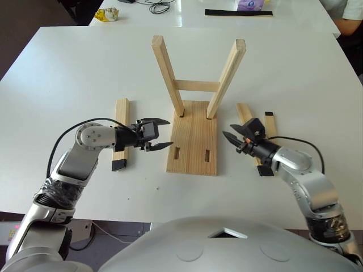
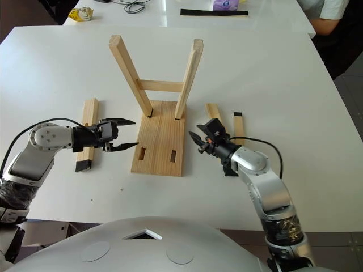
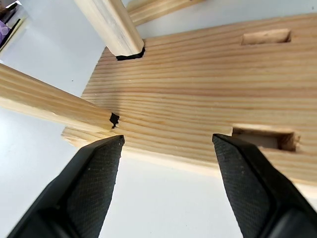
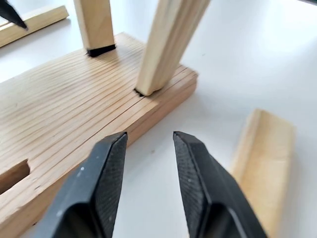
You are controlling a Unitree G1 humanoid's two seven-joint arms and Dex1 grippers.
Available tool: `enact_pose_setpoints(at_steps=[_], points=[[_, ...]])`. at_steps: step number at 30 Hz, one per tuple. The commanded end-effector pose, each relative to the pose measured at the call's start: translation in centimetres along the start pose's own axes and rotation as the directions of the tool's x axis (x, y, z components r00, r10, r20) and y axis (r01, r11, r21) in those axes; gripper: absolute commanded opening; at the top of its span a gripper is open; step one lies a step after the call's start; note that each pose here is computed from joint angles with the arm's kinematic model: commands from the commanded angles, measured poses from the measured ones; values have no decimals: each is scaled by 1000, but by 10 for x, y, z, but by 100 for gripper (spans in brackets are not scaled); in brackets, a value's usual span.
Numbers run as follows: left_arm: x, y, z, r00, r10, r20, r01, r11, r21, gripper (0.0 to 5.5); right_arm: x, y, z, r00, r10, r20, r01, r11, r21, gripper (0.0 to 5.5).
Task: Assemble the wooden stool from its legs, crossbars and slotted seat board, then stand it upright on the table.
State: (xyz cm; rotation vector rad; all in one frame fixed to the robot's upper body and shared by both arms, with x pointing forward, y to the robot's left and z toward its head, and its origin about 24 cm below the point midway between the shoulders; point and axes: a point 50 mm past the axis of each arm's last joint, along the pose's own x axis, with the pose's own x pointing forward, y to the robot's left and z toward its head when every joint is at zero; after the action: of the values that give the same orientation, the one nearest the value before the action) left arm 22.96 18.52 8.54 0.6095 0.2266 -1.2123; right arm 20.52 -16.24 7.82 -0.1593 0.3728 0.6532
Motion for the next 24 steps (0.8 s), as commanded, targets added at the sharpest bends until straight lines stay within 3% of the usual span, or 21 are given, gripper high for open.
enact_pose_setpoints(at_steps=[1,5,12,18,24], points=[[-6,-6,6,996,88,26,-85,992,-94,331,-25,-39,41,990,-140,28,142,988,-59,172],[-22,2,23,944,325,64,-301,922,-245,331,-46,-72,48,923,-359,-141,343,931,-124,172],[-32,12,34,739,673,-32,-606,643,-467,331,-41,-71,15,852,-411,-323,384,912,-148,172],[-30,3,33,658,745,-109,-675,519,-525,331,-40,-69,12,826,-426,-369,446,895,-34,172],[-27,-6,33,643,752,-142,-694,495,-523,331,-47,-57,18,823,-402,-401,457,888,46,247]])
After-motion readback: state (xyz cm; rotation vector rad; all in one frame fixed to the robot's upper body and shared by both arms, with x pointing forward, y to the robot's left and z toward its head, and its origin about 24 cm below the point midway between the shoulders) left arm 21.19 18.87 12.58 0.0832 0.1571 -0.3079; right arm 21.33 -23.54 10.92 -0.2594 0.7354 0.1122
